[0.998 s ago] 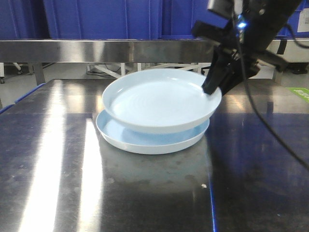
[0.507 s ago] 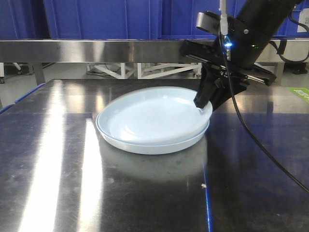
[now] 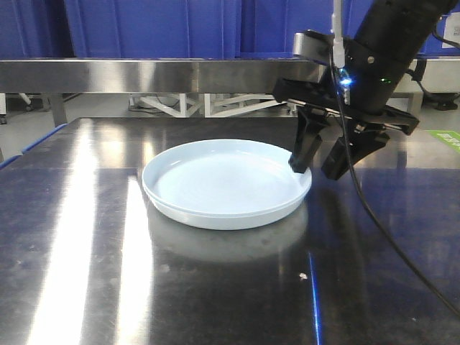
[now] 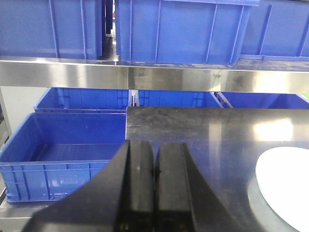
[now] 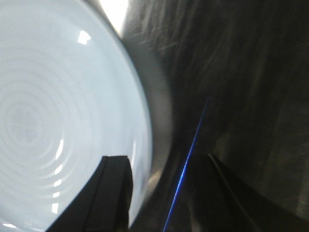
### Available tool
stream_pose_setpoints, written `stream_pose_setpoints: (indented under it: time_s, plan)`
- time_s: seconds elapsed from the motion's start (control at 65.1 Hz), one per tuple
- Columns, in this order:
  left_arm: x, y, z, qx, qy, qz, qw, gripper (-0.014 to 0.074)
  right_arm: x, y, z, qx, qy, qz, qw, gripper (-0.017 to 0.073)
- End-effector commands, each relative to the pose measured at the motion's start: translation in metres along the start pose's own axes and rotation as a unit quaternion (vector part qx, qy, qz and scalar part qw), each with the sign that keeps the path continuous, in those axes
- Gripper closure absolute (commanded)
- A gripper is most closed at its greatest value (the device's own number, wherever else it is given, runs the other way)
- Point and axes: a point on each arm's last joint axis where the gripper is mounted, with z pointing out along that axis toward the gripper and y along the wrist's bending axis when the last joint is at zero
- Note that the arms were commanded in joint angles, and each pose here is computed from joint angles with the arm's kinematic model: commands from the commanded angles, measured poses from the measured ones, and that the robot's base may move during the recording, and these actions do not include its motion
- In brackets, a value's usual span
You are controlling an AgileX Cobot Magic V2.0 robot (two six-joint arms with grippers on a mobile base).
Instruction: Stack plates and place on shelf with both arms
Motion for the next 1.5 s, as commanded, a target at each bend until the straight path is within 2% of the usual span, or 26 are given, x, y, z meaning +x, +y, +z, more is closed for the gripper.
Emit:
stream_pose_setpoints:
  time_s: [0.0, 0.676, 0.768, 0.86, 0.967, 1.029, 1.198, 1.336, 1.49]
  plan:
    - [-0.019, 0.002, -0.001, -0.011, -0.053, -0.004, 0.999, 0.0512, -0.008, 0.013, -0.022, -0.012, -0.051, -0.011, 0.999, 0.0164]
    - [-0.019, 0.002, -0.001, -0.011, -0.053, -0.004, 0.999, 0.0512, -0.006, 0.020, -0.008, -0.014, -0.040, -0.014, 0.999, 0.0172]
    - [-0.019, 0.002, -0.001, -0.011, -0.053, -0.004, 0.999, 0.0512, -0.006, 0.020, -0.008, -0.014, -0.040, -0.014, 0.999, 0.0251]
    - [-0.019, 0.002, -0.001, -0.011, -0.053, -0.004, 0.999, 0.0512, -0.006, 0.020, -0.008, -0.014, -0.041, -0.013, 0.999, 0.0383]
    - [-0.019, 0.002, -0.001, -0.011, -0.053, -0.004, 0.999, 0.0512, -0.007, 0.021, -0.008, -0.016, -0.042, 0.005, 0.999, 0.0502]
    - [-0.019, 0.002, -0.001, -0.011, -0.053, -0.004, 0.999, 0.0512, -0.007, 0.021, -0.008, -0.016, -0.044, 0.013, 0.999, 0.0510]
    - [-0.019, 0.002, -0.001, -0.011, -0.053, -0.004, 0.999, 0.0512, -0.010, 0.022, -0.015, -0.018, -0.069, 0.011, 0.997, 0.0511]
    - [-0.019, 0.002, -0.001, -0.011, -0.053, -0.004, 0.999, 0.0512, -0.016, 0.026, -0.037, -0.015, -0.124, -0.003, 0.992, 0.0511]
    - [-0.019, 0.002, -0.001, -0.011, -0.053, -0.004, 0.999, 0.0512, -0.023, 0.030, -0.074, 0.008, -0.221, -0.046, 0.974, 0.0511]
